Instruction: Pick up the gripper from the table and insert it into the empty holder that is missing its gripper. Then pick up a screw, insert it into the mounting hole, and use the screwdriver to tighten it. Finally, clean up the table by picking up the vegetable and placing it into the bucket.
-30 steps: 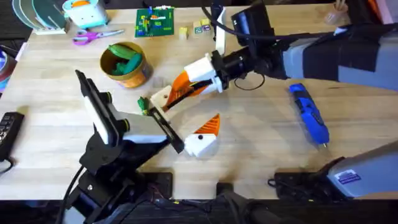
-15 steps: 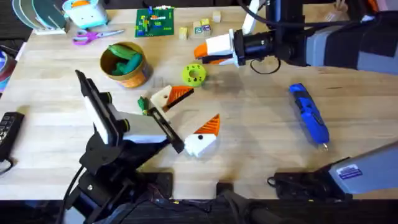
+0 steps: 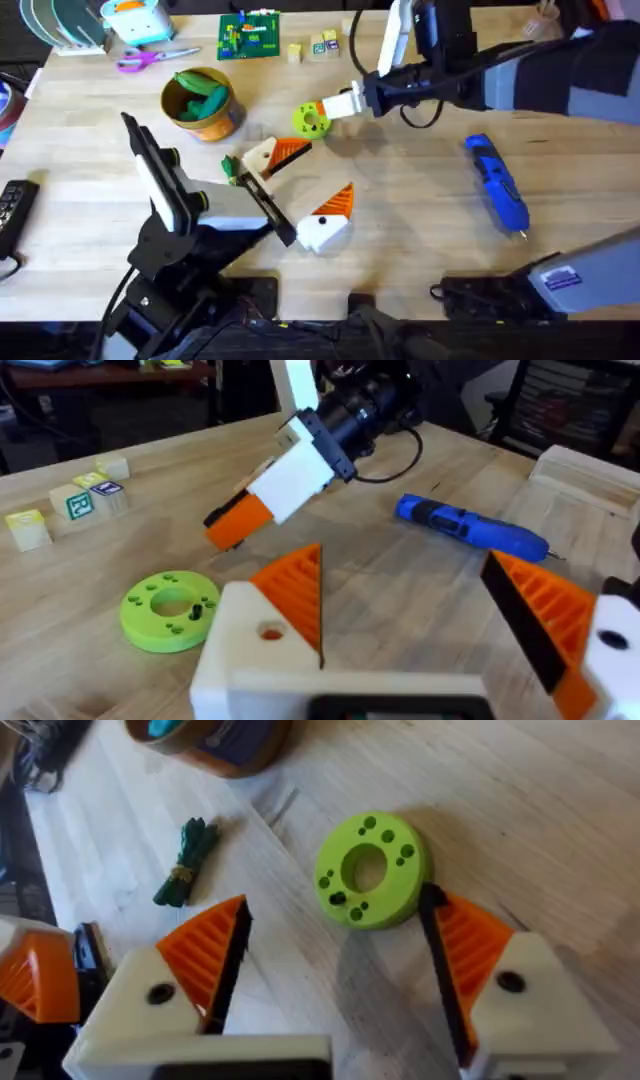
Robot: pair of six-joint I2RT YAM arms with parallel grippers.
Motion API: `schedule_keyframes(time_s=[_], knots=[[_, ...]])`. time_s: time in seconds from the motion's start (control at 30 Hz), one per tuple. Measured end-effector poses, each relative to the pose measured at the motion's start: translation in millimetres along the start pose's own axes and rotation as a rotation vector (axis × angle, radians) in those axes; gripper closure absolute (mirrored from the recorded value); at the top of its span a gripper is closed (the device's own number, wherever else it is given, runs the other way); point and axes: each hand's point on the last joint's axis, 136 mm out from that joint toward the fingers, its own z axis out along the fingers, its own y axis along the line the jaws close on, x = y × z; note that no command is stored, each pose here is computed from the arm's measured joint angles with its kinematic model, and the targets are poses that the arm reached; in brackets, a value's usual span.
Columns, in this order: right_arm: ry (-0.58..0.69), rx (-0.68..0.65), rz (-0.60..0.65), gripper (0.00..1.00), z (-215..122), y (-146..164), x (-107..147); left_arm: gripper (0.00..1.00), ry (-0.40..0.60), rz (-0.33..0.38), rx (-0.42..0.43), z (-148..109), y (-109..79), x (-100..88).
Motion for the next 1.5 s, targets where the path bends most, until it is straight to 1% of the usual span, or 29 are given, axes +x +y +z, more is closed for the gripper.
schedule_keyframes(time_s=[0.17, 0.4, 0.57, 0.67, 0.9, 1.0, 1.1, 1.17, 1.2, 1.23, 1.3, 1.33, 1.5], knots=[[0.041, 0.022, -0.049, 0.011, 8, 5, 10, 0.009, 0.000, 0.000, 0.000, 0, 0.0, 0.0], [0.087, 0.084, -0.194, 0.014, 28, 21, 19, 0.009, 0.000, 0.000, 0.002, 0, -0.4, 0.0], [0.110, 0.153, -0.304, 0.060, 38, 26, 23, 0.009, 0.000, 0.000, 0.003, 0, -0.4, 0.0], [0.117, 0.189, -0.337, 0.095, 41, 23, 24, 0.009, 0.000, 0.000, 0.003, 0, -0.4, 0.0], [0.158, 0.232, -0.336, 0.286, 53, 3, 39, 0.009, 0.000, 0.000, 0.002, 0, -0.4, 0.0], [0.156, 0.236, -0.343, 0.325, 54, 4, 39, 0.009, 0.000, 0.000, 0.002, 0, -0.4, 0.0], [0.159, 0.232, -0.350, 0.425, 56, 7, 40, 0.009, 0.000, 0.000, 0.003, 0, -0.4, 0.0], [0.160, 0.229, -0.353, 0.528, 57, 9, 40, 0.009, 0.000, 0.000, 0.002, 0, -0.4, 0.0], [0.160, 0.228, -0.355, 0.605, 57, 9, 40, 0.009, 0.000, 0.000, 0.003, 0, -0.5, 0.0], [0.160, 0.230, -0.359, 0.692, 57, 10, 40, 0.009, 0.000, 0.000, 0.003, 0, -0.5, 0.0], [0.157, 0.242, -0.363, 0.947, 57, 8, 39, 0.009, 0.000, 0.000, 0.003, 0, -0.5, 0.0], [0.154, 0.252, -0.366, 0.984, 56, 6, 38, 0.009, 0.000, 0.000, 0.003, 0, -0.5, -0.1], [0.151, 0.311, -0.369, 0.994, 53, -4, 35, 0.009, 0.000, 0.000, 0.003, 0, -0.5, 0.0]])
